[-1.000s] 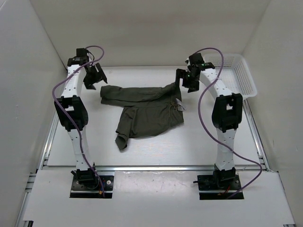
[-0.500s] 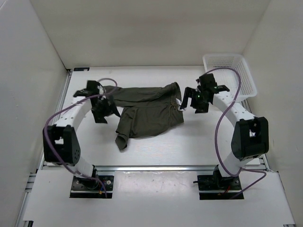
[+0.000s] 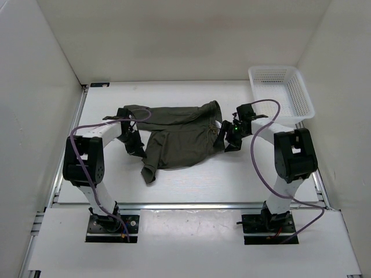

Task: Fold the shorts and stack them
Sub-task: Flatten the shorts out

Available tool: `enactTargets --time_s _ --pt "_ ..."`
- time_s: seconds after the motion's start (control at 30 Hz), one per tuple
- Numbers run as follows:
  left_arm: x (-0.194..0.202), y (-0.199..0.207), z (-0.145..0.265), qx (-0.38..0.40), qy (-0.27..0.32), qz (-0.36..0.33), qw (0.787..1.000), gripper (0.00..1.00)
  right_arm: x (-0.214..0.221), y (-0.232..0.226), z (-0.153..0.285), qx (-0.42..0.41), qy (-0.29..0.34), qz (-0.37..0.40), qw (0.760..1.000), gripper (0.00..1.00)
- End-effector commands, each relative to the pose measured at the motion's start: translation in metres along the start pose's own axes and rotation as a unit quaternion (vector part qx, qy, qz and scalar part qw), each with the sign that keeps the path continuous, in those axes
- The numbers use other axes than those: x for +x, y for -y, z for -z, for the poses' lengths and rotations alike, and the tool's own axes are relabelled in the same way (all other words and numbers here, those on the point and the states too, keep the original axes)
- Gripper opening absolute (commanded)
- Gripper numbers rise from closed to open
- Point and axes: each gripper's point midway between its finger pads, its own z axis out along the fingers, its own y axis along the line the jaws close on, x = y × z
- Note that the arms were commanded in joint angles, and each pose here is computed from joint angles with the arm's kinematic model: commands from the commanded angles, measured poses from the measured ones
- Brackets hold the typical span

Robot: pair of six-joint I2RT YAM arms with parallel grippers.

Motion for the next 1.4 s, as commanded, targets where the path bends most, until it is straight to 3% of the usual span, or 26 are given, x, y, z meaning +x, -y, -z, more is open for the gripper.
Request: enactTargets --time_s 0.0,0.03,0.1,0.13,0.4,0.43,0.47,0.5,0.6,0.77,0.87,1.03,1.1,1.2,1.37 --pt "-0.015 0.014 0.009 0.028 0.022 -0.012 0.999 0.1 -0.009 -0.019 -0.011 -0.027 0.002 0.003 1.0 0.67" --pt "-0.017 0.011 0.01 0.028 0.024 -0.007 0.999 0.1 -0.014 -0.021 -0.01 -0.026 0.008 -0.001 1.0 0.46" --pt "-0.027 0.012 0.025 0.037 0.05 -0.004 0.998 0.1 -0.015 -0.025 -0.01 -0.025 0.013 0.005 1.0 0.21" --pt "-0.03 0.01 0.032 0.037 0.056 0.002 0.998 0.1 -0.015 -0.025 -0.007 -0.021 0.014 0.005 1.0 0.02" --pt "-0.111 -0.057 0.087 -0.025 0.143 0.09 0.985 0.1 -0.005 -0.012 0.015 0.018 0.033 0.017 0.999 0.0" --pt "-0.117 -0.06 0.084 -0.027 0.138 0.096 0.985 0.21 -0.005 -0.012 0.014 0.018 0.033 0.017 0.999 0.0" --pt "-0.123 -0.063 0.081 -0.025 0.13 0.104 0.986 0.55 -0.002 -0.009 0.013 0.02 0.029 0.015 0.999 0.0" --pt "-0.129 -0.063 0.075 -0.025 0.114 0.109 0.987 0.73 -0.004 -0.01 0.013 0.018 0.033 0.017 0.999 0.0" --pt "-0.133 -0.056 0.08 -0.021 0.118 0.112 0.986 1.0 -0.003 -0.01 0.013 0.016 0.035 0.014 0.999 0.0" --pt "-0.115 -0.058 0.124 -0.056 0.177 0.107 0.977 0.99 0.0 -0.009 0.013 0.024 0.039 0.018 0.999 0.0" --pt "-0.072 -0.06 0.121 -0.064 0.168 0.106 0.978 0.94 0.0 -0.009 0.013 0.024 0.039 0.018 0.999 0.0" --pt "0.006 -0.069 0.071 -0.064 0.097 0.141 0.983 0.96 -0.001 -0.007 0.013 0.028 0.042 0.022 0.998 0.0" --pt "0.018 -0.055 0.058 -0.034 0.076 0.146 0.986 0.96 -0.001 -0.007 0.013 0.028 0.042 0.022 0.998 0.0" --pt "0.023 -0.056 0.043 -0.052 0.062 0.153 0.985 0.93 0.0 -0.007 0.019 0.032 0.044 0.022 0.998 0.0" --pt "0.029 -0.075 0.009 -0.087 0.026 0.176 0.98 0.79 0.004 -0.004 0.021 0.036 0.046 0.022 0.998 0.0"
